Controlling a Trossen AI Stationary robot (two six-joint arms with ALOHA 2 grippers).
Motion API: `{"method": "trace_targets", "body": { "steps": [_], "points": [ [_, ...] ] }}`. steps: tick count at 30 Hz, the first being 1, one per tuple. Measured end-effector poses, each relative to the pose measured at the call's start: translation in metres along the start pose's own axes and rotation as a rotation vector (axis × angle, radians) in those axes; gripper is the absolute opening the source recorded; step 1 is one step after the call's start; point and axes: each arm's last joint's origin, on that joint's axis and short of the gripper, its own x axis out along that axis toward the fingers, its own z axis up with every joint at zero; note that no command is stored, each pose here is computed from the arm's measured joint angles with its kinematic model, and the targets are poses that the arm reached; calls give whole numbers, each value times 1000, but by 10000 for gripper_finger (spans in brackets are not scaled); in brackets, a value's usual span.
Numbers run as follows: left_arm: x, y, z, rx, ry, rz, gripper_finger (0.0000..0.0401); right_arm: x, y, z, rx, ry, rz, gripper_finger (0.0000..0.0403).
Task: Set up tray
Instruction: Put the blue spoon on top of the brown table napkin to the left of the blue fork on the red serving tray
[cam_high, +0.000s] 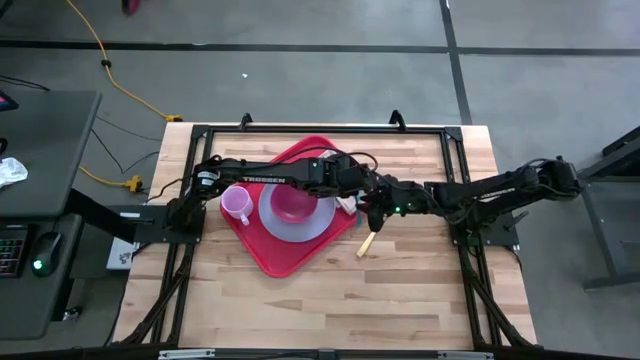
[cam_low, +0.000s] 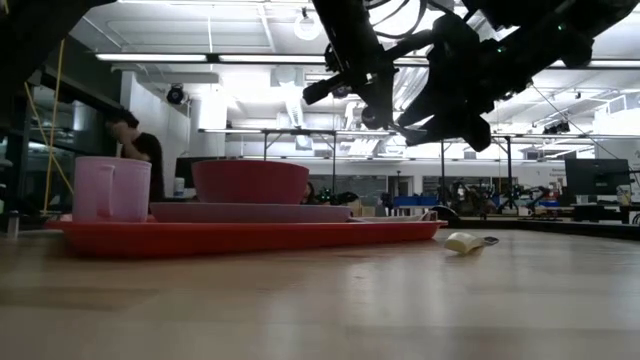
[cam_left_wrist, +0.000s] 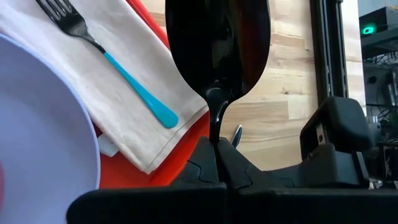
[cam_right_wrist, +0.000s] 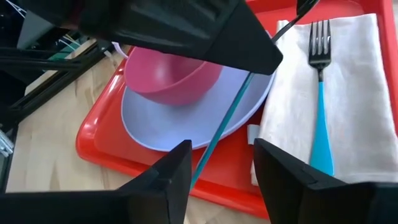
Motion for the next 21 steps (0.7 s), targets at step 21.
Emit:
{"method": "trace_targets", "body": {
  "steps": [21],
  "points": [
    [0, -4, 1, 63, -22, -41, 10, 0, 0, 0, -17, 11, 18, 98]
  ]
}}
